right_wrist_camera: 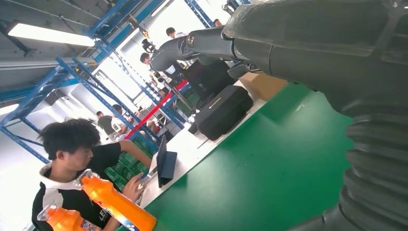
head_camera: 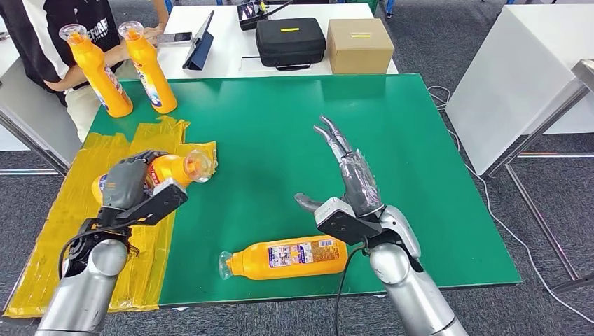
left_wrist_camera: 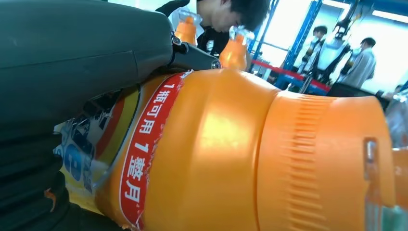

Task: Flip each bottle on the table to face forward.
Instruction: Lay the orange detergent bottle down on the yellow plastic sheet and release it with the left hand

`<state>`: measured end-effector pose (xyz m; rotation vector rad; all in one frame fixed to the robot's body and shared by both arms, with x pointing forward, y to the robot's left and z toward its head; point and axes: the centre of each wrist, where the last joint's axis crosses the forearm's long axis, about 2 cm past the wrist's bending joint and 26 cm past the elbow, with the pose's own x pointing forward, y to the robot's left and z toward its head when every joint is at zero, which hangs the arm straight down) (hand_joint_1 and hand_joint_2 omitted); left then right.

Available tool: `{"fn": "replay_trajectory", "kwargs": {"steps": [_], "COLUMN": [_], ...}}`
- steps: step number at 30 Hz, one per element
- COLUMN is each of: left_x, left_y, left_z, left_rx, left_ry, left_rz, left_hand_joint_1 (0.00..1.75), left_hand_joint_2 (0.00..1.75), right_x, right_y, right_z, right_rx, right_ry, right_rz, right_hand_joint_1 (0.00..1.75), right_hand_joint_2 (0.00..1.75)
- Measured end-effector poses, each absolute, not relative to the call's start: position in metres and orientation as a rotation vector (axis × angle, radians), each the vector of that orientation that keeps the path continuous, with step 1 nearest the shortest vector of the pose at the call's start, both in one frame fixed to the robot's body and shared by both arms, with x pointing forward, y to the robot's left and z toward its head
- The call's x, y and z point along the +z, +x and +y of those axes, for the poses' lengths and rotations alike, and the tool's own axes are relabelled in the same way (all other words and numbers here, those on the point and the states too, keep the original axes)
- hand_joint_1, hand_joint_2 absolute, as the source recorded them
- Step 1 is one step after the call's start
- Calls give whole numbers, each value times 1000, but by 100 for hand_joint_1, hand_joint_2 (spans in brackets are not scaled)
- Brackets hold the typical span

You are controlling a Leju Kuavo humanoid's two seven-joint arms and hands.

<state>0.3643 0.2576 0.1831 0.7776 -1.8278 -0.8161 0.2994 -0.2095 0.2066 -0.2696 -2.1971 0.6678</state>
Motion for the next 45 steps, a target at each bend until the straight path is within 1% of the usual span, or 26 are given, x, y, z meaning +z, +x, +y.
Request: {"fn": "replay_trajectory", "kwargs": {"steps": [8, 17, 22, 29, 38, 39, 43, 45], "left_x": [159, 139, 125, 117, 113, 113, 111, 108], "left_y": [371, 377, 389, 404, 410, 410, 410, 408], "left_z": [252, 249, 248, 255, 258, 259, 259, 260], "left_rx": [-915, -953, -967, -985, -1007, -1007, -1021, -1029], "left_ry": [766, 704, 658, 660, 702, 704, 726, 748], "left_rz": [-1701, -1617, -1543, -1421, -1309, -1304, -1272, -1236], "left_hand_joint_1": [175, 175, 175, 175, 175, 172, 2, 0], "left_hand_joint_2": [175, 175, 175, 175, 175, 175, 175, 175], "right_x": [208, 210, 211, 210, 210, 210, 209, 209], "right_y": [300, 303, 305, 306, 306, 306, 305, 305], "right_z": [-208, -205, -201, -198, -198, -198, -198, -198], "right_rx": [677, 682, 698, 705, 709, 709, 712, 715], "right_ry": [-285, -276, -261, -249, -251, -251, -249, -248], "right_rz": [-2186, -2183, -2175, -2155, -2144, -2143, -2139, -2137], "right_hand_joint_1": [0, 0, 0, 0, 0, 0, 0, 0], "right_hand_joint_2": [175, 175, 175, 175, 175, 175, 175, 175]}}
